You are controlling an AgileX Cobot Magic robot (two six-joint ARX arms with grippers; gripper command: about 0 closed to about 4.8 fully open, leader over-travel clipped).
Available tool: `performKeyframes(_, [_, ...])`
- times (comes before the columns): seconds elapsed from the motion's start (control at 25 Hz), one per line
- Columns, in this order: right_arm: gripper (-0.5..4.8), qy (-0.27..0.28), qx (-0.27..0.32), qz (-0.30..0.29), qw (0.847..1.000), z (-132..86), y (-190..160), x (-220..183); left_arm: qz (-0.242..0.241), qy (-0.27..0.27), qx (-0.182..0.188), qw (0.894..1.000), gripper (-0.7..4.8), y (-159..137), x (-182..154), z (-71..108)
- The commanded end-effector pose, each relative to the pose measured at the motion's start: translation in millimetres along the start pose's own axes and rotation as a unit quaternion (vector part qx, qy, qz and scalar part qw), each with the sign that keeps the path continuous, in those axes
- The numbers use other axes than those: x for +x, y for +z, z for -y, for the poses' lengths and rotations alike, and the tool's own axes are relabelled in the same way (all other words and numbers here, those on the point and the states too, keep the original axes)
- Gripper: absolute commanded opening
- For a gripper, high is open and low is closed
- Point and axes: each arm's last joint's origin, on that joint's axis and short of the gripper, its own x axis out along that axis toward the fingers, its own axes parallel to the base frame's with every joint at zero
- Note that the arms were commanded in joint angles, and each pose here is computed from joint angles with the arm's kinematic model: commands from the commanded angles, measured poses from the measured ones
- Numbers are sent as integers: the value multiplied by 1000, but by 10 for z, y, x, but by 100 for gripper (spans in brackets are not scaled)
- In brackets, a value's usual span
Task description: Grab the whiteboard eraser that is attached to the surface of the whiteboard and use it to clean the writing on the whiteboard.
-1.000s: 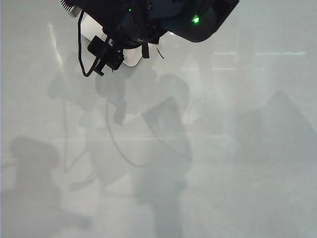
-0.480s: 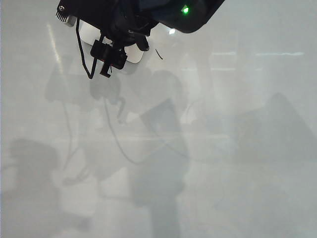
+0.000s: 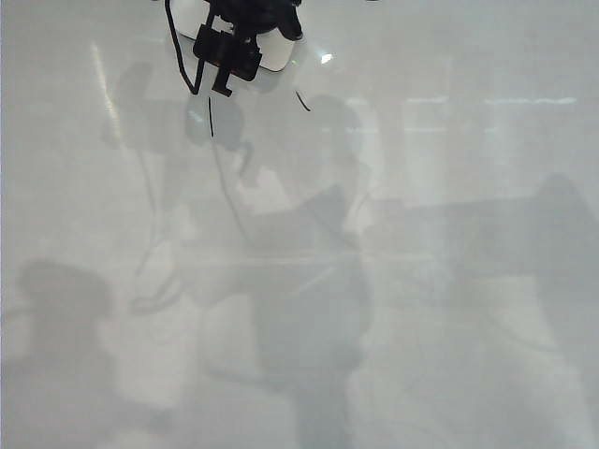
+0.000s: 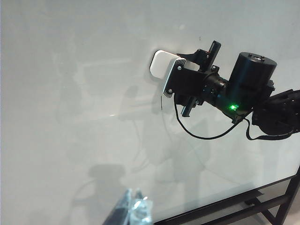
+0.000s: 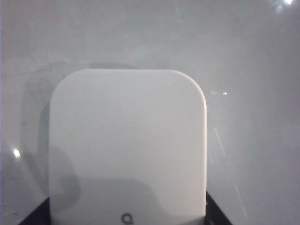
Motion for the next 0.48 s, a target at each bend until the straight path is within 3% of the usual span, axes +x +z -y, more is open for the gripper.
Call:
performKeyframes(0.04, [176,-33,16,-40,999,192,-55,35,3,-1,1,1000,-5,11,-2,0])
performKeyframes(0.24, [176,47,34,-54,997,-37,-80,31,3,-1,1,1000,-5,11,-2,0])
performKeyframes(0.48, [176,68,46,-56,995,-210,-79,24,3,-1,1,1000,-5,11,-2,0])
